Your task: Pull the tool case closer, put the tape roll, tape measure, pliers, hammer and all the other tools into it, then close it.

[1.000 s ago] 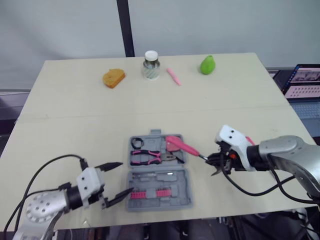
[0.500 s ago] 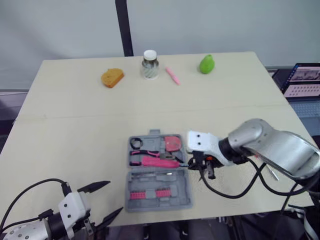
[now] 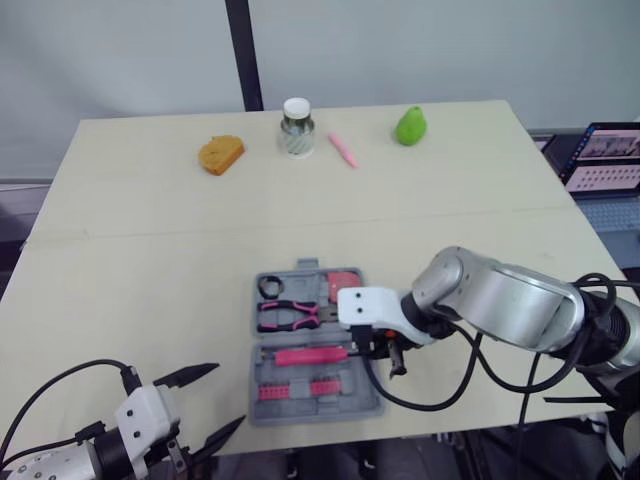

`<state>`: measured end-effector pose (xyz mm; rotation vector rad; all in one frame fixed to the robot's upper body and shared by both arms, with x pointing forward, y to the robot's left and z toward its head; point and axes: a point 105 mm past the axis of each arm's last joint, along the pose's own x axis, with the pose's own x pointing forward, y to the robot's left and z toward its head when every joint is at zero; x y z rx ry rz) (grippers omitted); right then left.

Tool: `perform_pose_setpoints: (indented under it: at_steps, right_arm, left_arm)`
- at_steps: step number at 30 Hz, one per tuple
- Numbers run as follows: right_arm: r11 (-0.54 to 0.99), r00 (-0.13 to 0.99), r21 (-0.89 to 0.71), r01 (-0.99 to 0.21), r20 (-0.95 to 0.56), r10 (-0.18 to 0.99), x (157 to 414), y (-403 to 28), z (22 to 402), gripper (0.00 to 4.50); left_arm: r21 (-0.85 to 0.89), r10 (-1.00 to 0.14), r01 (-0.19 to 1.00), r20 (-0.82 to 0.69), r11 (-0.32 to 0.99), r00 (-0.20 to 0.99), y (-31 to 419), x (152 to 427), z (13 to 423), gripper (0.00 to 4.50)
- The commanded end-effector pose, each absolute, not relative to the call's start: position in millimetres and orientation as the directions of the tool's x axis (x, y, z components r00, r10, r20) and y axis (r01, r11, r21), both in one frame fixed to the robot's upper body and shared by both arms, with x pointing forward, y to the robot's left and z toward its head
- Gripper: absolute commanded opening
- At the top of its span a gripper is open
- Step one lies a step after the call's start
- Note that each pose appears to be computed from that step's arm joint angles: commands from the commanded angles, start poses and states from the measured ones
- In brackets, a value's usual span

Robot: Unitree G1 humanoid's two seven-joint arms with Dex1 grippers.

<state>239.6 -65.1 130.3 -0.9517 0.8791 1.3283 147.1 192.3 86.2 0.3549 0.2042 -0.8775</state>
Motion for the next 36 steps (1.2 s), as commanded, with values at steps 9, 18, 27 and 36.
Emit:
perform_pose_setpoints:
  at_steps: [9,18,27,36]
  right_arm:
    - [-0.089,0.069,-0.113,-0.990,-0.916,0.394,232,-46,129,0.03]
    - [-0.094,0.066,-0.114,-0.989,-0.910,0.409,233,-33,122,0.03]
    - [-0.086,0.074,-0.119,-0.989,-0.913,0.401,236,-28,113,0.03]
    - [-0.067,0.079,-0.116,-0.991,-0.912,0.402,238,-24,106,0.03]
  left_arm:
    - [0.196,-0.738,0.798,-0.305,0.569,0.601,190,137,93,4.50]
    - [0.189,-0.730,0.791,-0.308,0.582,0.610,191,133,92,4.50]
    - [0.190,-0.725,0.788,-0.313,0.586,0.614,193,133,91,4.50]
    - [0.197,-0.721,0.788,-0.320,0.584,0.615,195,134,90,4.50]
